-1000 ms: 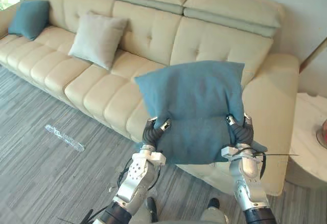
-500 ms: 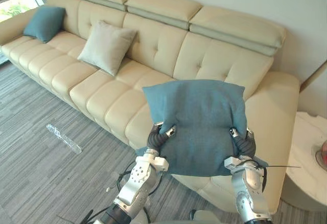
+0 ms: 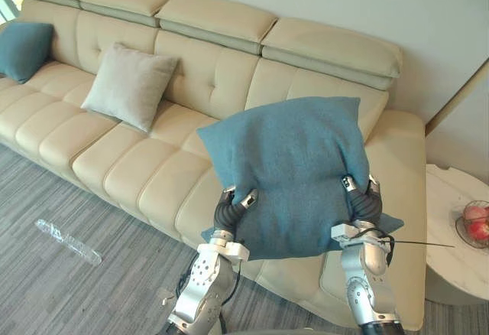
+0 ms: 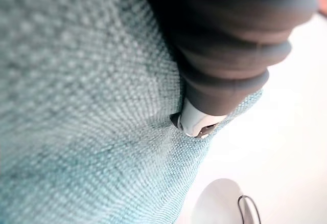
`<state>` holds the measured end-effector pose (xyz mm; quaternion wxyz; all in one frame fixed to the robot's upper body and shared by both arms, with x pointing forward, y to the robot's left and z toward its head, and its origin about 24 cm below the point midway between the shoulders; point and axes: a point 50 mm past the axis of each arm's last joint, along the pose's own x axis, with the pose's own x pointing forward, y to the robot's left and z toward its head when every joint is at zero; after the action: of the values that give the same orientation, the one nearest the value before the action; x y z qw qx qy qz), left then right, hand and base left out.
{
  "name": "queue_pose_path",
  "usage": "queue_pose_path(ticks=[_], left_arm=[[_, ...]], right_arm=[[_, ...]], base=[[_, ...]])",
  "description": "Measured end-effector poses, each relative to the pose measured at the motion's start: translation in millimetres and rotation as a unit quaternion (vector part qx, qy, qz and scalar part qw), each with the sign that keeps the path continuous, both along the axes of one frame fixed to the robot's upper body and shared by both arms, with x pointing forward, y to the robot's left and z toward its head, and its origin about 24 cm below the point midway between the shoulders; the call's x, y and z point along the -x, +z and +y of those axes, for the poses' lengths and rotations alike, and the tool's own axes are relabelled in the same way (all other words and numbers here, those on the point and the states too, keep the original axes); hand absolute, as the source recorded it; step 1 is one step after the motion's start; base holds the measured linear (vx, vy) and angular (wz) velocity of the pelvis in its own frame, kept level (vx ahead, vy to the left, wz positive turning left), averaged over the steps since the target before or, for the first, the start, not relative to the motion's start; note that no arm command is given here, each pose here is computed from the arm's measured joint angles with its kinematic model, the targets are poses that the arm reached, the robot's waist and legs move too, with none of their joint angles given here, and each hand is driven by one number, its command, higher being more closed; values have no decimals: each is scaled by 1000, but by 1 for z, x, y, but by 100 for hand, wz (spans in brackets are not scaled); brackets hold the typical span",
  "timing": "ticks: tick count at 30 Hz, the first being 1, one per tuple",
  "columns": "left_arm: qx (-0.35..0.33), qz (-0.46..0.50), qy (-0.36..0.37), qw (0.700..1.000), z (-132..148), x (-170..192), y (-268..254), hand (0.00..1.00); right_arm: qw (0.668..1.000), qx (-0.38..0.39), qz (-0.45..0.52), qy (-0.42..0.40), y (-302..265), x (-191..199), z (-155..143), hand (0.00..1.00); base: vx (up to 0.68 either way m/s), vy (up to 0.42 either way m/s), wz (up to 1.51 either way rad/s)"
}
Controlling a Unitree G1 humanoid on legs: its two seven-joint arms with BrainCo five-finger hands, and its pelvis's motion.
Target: Pick up cushions and gather them together orderly.
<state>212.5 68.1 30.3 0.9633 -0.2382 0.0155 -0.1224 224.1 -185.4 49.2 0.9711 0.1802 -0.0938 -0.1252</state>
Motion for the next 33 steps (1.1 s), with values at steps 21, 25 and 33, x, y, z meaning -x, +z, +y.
queue_pose_path(ticks=[21, 25, 33], left_arm=[[-17, 29, -20, 999, -9, 2, -15, 100], [-21, 32, -21, 999, -8, 2, -17, 100], [-41, 35, -28, 998, -2, 4, -21, 100]], right_arm=[[999, 36, 5, -6, 2, 9, -9, 100], [999, 34, 15, -6, -2, 8, -9, 100], [998, 32, 46, 0, -17, 4, -8, 100]], base=[[130, 1, -15], [35, 167, -23], [-25, 51, -24]])
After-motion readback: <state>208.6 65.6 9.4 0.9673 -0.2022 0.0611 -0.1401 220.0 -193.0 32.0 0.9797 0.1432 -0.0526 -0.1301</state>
